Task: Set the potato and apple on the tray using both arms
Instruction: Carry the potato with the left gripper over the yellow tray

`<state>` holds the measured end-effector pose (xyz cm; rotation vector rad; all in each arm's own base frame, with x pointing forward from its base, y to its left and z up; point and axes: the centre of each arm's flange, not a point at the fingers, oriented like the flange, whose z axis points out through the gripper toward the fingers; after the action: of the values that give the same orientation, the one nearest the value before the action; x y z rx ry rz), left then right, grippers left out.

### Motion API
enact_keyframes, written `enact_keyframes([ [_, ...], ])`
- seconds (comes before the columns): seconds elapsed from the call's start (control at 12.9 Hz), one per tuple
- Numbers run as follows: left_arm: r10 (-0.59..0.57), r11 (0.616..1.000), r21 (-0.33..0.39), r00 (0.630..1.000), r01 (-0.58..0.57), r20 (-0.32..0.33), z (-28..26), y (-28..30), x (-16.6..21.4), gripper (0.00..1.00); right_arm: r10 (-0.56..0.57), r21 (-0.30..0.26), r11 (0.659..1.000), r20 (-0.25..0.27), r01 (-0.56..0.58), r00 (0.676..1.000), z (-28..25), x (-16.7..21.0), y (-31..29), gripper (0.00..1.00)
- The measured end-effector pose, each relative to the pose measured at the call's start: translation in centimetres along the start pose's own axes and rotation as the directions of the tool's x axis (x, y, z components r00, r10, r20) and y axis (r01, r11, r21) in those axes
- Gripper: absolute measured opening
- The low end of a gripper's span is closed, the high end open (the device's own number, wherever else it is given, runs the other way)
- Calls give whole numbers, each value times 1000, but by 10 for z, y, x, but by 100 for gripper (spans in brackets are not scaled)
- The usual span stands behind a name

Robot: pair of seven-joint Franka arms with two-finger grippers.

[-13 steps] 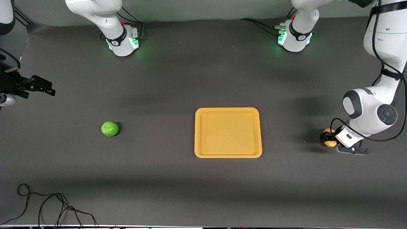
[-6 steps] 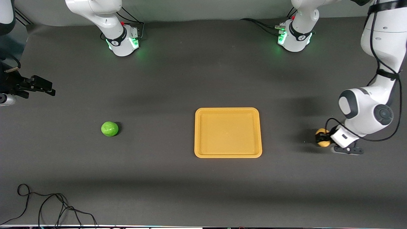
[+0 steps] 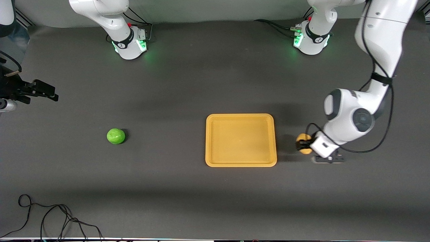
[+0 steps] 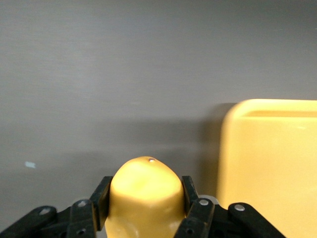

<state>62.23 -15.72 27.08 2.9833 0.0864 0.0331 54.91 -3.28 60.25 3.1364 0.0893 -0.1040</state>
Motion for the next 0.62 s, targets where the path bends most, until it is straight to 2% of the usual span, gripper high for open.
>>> enact_keyframes([
  [0.23, -68, 996, 55, 997, 69, -27, 3, 56, -7, 61, 0, 0, 1000, 1, 0, 1000, 0, 0, 0, 100],
  [0.62, -165, 983, 80, 986, 166, -16, 52, 125, -22, 61, 1, 1, 1000, 6, -1, 1000, 3, 0, 0, 100],
])
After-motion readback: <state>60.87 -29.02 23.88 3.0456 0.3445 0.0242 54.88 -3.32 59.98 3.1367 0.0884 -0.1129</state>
